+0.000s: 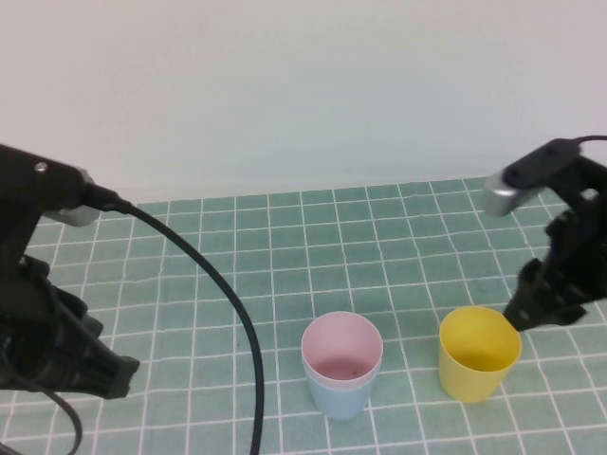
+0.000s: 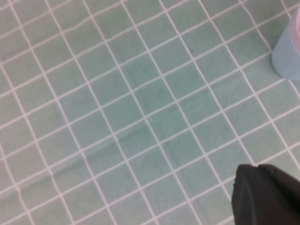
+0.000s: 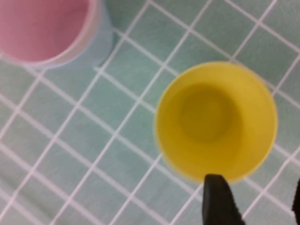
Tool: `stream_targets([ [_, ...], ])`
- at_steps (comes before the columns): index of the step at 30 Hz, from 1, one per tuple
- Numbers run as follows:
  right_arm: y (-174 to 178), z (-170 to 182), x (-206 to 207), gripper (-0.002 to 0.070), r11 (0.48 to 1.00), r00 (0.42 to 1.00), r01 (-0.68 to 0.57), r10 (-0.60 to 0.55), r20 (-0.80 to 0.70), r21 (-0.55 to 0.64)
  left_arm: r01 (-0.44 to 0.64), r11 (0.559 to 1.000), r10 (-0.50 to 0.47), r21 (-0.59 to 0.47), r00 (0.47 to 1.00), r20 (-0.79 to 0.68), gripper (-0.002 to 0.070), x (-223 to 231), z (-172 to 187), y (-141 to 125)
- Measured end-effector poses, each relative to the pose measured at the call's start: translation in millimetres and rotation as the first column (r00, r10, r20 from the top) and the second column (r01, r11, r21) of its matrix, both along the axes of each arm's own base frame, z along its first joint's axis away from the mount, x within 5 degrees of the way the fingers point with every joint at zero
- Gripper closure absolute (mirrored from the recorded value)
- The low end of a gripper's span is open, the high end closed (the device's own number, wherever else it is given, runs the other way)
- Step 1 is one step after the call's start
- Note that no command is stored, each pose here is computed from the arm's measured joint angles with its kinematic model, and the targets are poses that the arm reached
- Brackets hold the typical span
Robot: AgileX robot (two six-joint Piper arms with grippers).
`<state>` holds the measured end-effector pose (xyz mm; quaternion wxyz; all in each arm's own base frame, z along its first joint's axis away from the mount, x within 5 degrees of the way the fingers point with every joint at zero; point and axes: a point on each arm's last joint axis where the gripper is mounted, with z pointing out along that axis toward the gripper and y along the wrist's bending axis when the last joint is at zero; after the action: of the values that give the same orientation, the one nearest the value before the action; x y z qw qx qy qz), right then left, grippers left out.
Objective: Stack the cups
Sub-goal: Pick up the yellow cup
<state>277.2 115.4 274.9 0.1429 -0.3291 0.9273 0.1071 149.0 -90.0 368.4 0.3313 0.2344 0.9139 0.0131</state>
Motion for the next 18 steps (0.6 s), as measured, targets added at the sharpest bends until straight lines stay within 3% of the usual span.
stream_targets([
  [9, 16.4, -58.4, 57.7, 0.0337, 0.998, 0.998, 0.011, -0.015, -0.068, -0.059, 0.001, 1.0, -0.001, 0.011, 1.0, 0.004, 0.0675, 0.1, 0.8, 0.5],
  [18, 20.3, -99.3, 72.1, 0.0371, 0.996, 0.991, 0.016, -0.027, -0.128, -0.09, -0.005, 0.999, 0.004, 0.032, 1.0, 0.02, 0.0675, 1.1, 1.6, 2.4],
])
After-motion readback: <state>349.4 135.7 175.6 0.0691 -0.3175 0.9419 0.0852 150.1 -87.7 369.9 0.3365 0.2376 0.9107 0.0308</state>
